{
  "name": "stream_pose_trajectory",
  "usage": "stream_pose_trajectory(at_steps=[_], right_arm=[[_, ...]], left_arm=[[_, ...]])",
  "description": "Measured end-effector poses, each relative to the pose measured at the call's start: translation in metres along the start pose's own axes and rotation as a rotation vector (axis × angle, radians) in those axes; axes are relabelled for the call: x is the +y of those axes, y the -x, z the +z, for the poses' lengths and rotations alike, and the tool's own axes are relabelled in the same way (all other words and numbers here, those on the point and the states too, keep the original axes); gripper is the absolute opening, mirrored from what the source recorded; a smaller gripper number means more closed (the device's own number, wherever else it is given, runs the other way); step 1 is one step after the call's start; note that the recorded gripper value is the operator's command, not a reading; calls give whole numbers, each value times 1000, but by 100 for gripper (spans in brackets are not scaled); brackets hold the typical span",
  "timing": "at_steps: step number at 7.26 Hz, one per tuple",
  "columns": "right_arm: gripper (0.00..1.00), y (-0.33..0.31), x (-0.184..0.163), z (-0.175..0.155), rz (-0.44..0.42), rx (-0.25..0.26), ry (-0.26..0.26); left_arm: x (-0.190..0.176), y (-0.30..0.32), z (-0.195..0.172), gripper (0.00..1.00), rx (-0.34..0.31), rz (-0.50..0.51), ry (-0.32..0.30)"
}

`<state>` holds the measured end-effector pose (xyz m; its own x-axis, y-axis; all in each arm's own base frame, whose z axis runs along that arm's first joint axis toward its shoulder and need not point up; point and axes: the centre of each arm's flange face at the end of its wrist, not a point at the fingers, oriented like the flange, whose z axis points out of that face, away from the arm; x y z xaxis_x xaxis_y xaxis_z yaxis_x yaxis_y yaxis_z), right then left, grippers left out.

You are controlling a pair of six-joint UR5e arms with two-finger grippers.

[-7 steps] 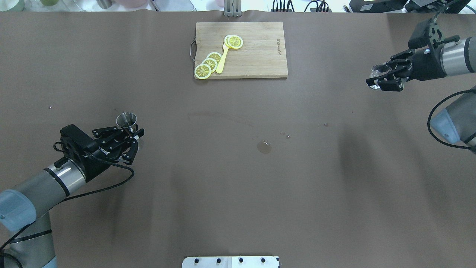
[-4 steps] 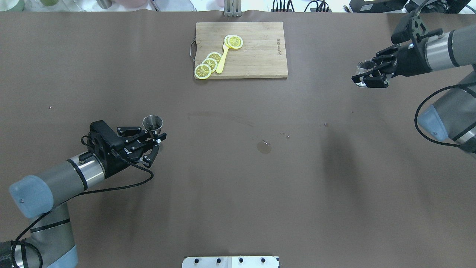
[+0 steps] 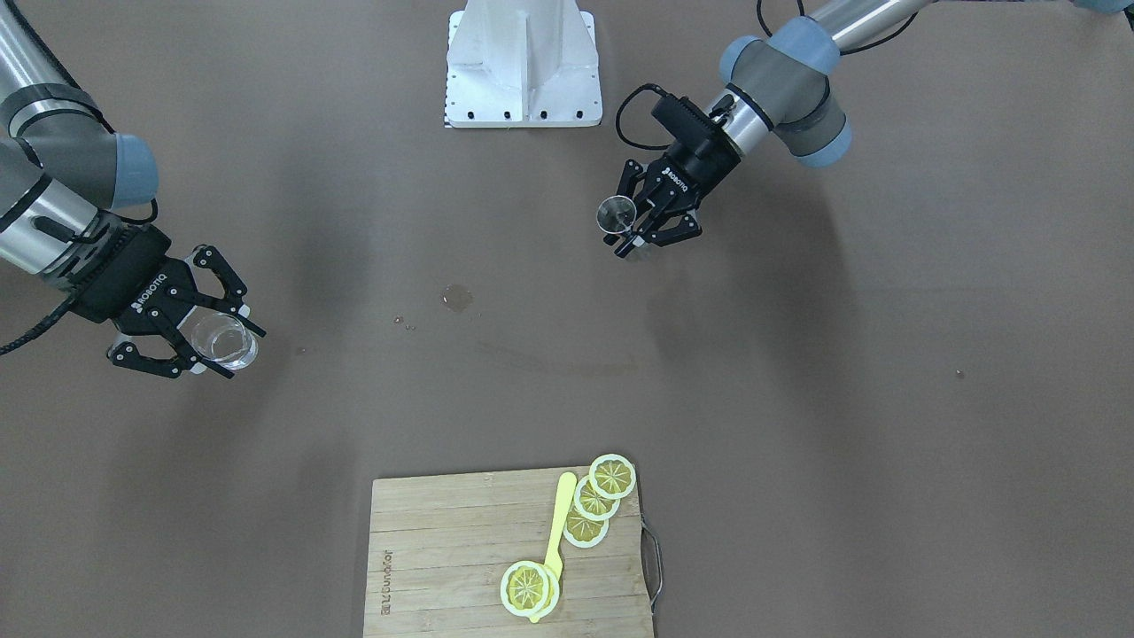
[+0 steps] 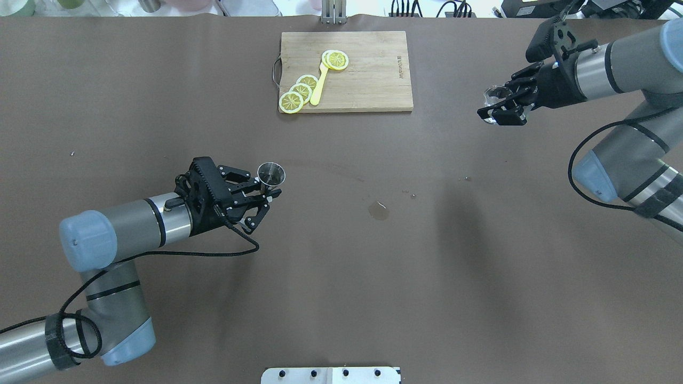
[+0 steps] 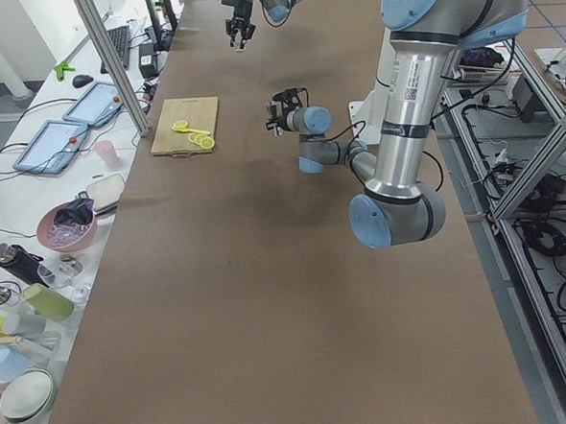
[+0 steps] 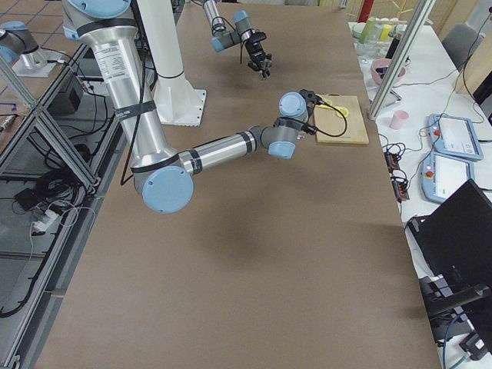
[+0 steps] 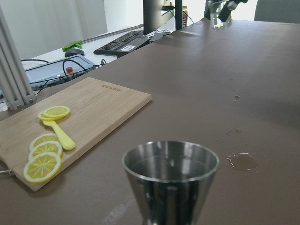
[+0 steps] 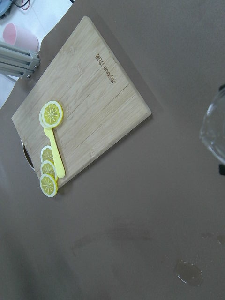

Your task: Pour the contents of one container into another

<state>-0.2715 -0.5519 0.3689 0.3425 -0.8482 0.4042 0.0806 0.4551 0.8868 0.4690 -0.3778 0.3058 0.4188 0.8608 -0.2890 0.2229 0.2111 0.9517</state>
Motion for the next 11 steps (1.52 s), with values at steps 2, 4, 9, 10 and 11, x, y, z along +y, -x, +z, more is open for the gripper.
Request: stream_pose_trajectory(at_steps=[2,4,9,10,11], right_arm=[[0,8,-21,4,35,-56,55],[0,16,-41,5,30,-83,78],[0,44,-87,26,-19,-98,84],[0,57,-99,36,-26,-96,89],[0,70,-113,42,-31,-97,96]], left_arm=[[-19,21,31,0,80,86,23],[-34,60,63,0,149,158,67],[-70,91,117,0,308,220,124],[-79,90,128,0,312,227,121],[-85,89,134,0,313,234,115]])
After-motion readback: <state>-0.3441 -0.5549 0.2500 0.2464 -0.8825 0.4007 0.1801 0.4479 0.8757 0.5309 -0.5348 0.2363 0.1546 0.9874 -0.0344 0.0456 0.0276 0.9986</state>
